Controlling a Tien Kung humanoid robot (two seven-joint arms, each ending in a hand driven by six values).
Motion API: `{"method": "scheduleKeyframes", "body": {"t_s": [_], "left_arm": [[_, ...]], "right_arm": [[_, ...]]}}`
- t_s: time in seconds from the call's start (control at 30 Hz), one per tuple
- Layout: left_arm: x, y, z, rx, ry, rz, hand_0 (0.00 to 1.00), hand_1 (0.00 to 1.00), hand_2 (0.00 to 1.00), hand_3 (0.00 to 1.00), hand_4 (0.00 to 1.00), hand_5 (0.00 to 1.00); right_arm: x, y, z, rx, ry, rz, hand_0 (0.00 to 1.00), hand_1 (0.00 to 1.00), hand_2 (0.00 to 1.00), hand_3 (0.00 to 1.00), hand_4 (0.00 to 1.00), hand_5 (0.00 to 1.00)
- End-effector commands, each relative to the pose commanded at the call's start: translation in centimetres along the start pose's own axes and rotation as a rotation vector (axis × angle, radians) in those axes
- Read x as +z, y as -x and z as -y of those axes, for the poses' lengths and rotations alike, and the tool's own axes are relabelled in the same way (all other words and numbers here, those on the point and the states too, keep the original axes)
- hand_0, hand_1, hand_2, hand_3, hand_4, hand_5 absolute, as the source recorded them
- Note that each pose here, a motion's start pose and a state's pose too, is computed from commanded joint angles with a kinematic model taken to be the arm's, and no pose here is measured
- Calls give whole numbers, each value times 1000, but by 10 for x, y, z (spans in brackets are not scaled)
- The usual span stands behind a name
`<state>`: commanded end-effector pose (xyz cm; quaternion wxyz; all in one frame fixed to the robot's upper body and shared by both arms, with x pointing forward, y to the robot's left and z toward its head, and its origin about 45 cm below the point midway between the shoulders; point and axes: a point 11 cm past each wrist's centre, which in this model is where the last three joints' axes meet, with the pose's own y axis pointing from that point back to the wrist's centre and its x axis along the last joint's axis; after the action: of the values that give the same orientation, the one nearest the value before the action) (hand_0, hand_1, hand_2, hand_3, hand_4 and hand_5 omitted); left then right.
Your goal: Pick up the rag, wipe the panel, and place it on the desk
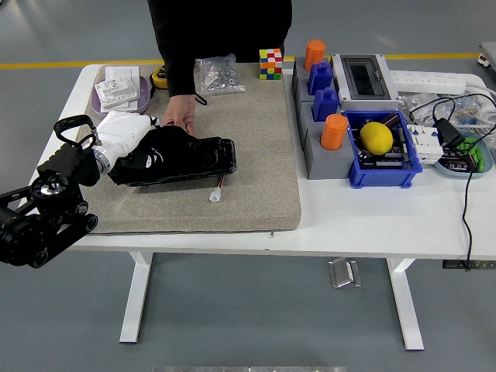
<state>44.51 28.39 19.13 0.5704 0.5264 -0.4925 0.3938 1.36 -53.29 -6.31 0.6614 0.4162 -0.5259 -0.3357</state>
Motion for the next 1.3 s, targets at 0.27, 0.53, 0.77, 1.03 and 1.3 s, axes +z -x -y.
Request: {"method": "scheduleKeyframes", "body": {"t_s": [0.27, 0.53, 0.77, 1.03, 1.3], "left_arm": [[-11, 1, -3, 4, -23, 12, 217, 135, 449, 356, 225, 2], [-19, -2, -4, 16, -45, 27, 216, 135, 448, 355, 223, 2], [-26, -1, -6, 15, -59, 30, 214, 133, 447, 355, 214, 2], [-42, 2, -9, 7, -95, 28, 214, 132, 449, 356, 221, 2], [-57, 5, -15, 6, -128, 30, 213, 133, 450, 358, 241, 2]], "right_arm": [[0, 1, 0, -2, 1, 2, 717, 630, 687, 599, 998, 427], [0, 3, 0, -6, 0, 1, 716, 630, 686, 598, 998, 428], [1, 4, 0, -8, 1, 3, 717, 625, 685, 599, 998, 431], [1, 5, 0, -10, 1, 5, 717, 625, 685, 598, 998, 432], [1, 4, 0, -9, 1, 11, 717, 624, 685, 598, 998, 432]]}}
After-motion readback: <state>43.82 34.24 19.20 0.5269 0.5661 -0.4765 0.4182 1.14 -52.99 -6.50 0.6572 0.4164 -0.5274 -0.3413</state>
